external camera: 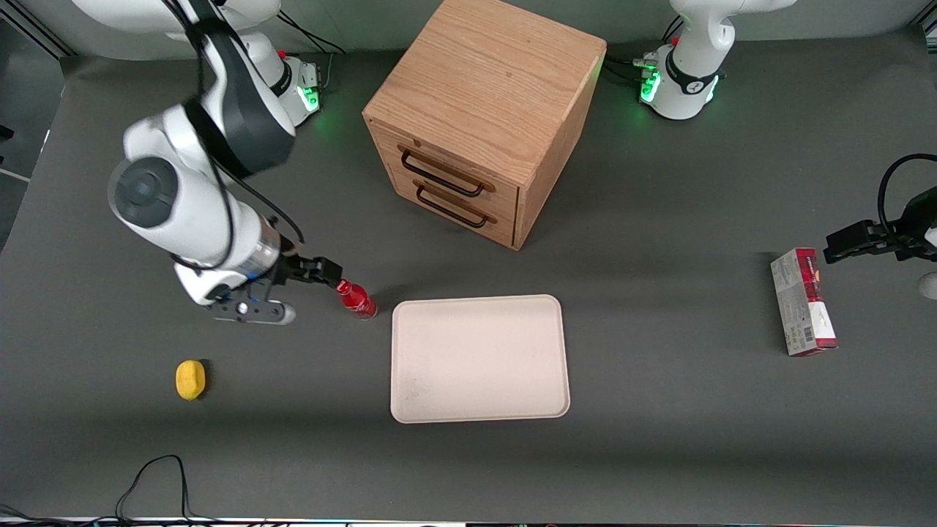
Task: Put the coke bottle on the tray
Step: 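Close the right gripper around the bottle's neck and lift it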
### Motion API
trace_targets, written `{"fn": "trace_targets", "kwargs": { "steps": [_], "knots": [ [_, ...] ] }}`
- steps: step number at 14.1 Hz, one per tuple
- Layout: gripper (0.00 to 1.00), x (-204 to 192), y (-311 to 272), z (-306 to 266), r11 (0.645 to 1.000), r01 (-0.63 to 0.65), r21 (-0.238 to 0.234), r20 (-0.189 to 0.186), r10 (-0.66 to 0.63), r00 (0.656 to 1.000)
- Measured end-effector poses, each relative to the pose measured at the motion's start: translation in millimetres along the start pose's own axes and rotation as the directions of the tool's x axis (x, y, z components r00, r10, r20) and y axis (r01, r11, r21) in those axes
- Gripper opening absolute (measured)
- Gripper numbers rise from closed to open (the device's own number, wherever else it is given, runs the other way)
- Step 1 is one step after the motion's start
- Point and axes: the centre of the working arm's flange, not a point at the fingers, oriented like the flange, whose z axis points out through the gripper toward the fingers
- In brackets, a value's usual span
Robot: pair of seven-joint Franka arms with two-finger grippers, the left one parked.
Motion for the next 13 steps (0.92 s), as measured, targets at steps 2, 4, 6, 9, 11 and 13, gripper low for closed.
{"fn": "trace_targets", "kwargs": {
  "steps": [2, 4, 6, 9, 11, 13],
  "knots": [
    [1.00, -6.6, 2.8, 47.0, 1.000, -0.015, -0.010, -0.016, 0.015, 1.000],
    [1.00, -19.0, 4.6, 82.4, 1.000, -0.018, -0.026, -0.025, 0.017, 1.000],
    [1.00, -32.6, 0.8, 105.0, 0.999, -0.021, -0.026, -0.022, 0.020, 1.000],
    [1.00, -41.0, -4.1, 115.2, 0.999, -0.026, -0.023, -0.033, 0.025, 0.999],
    [0.93, -40.7, -2.8, 115.7, 0.999, -0.014, -0.034, -0.049, 0.012, 0.999],
    [0.70, -39.6, -1.1, 114.9, 0.998, 0.010, -0.062, -0.068, -0.014, 0.998]
  ]
}}
